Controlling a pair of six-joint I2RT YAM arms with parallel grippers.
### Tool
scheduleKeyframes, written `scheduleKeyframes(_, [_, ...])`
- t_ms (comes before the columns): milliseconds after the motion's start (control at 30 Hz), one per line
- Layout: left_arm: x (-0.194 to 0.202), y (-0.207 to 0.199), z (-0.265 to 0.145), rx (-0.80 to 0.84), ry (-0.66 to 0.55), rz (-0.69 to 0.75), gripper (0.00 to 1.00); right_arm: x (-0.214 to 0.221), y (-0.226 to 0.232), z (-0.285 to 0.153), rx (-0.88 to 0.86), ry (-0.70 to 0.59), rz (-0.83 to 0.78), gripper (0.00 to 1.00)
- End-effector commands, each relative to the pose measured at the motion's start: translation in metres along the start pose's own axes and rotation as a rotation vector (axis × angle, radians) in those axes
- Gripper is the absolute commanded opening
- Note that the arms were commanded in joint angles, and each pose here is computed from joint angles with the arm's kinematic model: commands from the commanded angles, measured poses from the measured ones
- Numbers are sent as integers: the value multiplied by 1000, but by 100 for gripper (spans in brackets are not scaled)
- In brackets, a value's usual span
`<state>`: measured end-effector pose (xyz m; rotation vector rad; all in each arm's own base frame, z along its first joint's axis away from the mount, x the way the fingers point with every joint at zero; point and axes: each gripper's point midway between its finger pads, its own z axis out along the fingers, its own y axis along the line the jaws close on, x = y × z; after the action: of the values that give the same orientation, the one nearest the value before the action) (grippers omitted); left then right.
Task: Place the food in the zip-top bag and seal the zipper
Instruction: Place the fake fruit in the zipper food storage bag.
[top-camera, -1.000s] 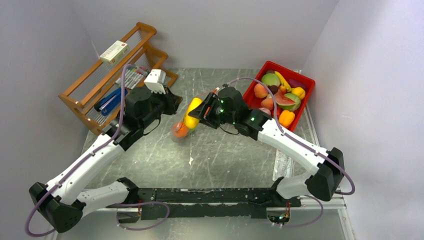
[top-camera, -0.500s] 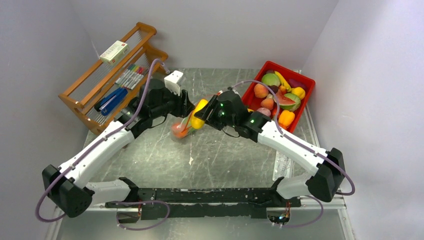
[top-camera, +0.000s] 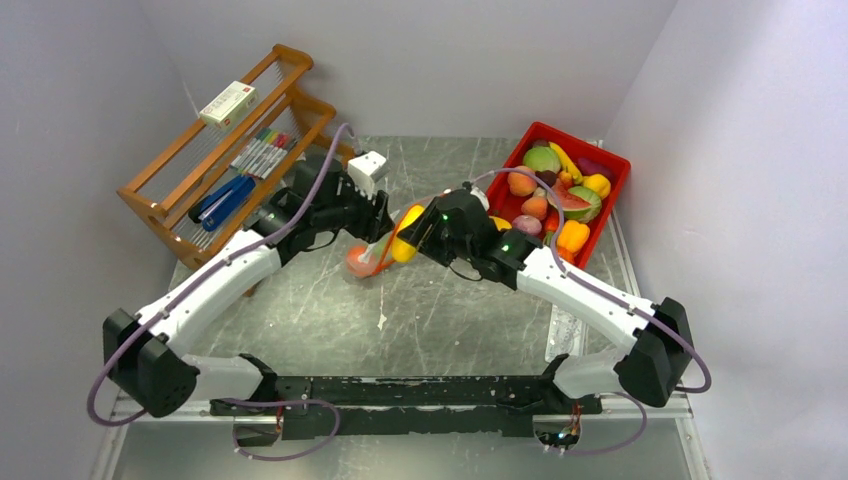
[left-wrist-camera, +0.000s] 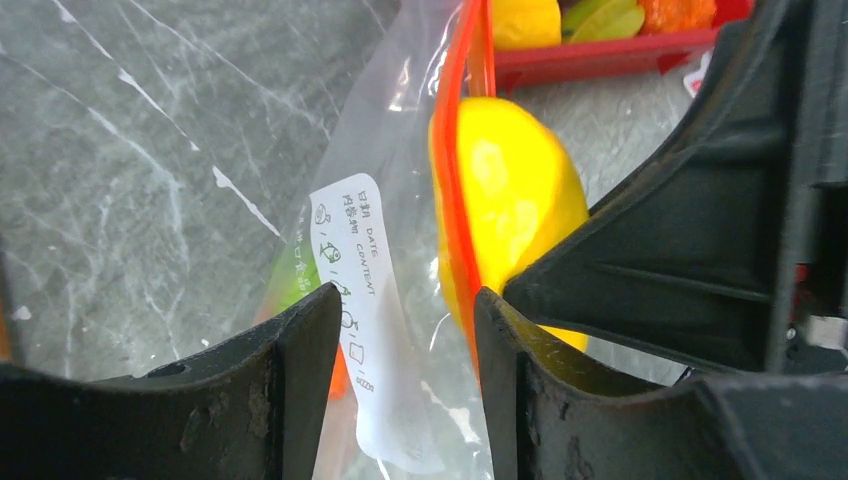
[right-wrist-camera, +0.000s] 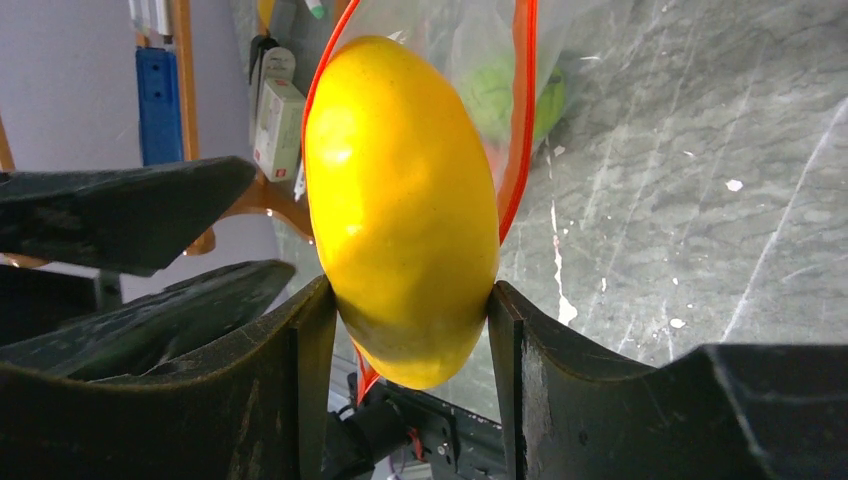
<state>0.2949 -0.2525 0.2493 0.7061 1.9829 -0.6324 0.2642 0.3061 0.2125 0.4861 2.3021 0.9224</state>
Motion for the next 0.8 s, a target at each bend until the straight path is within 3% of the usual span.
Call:
scheduleKeyframes(0, [10,-7,9,76,70,42,52,-10,-1,-4,-4,-49,24,43])
scheduleKeyframes(400, [27,-38,1,253,43,64,57,-18,-13,4,55,-97,27,43])
scheduleKeyframes(600, [42,-23,1,158,102,93,58,-18,-9,8,55,-92,32,43])
scheduleKeyframes(767, [37,-34,8,188,56,137,60,-18,-9,11,58,-89,40,43])
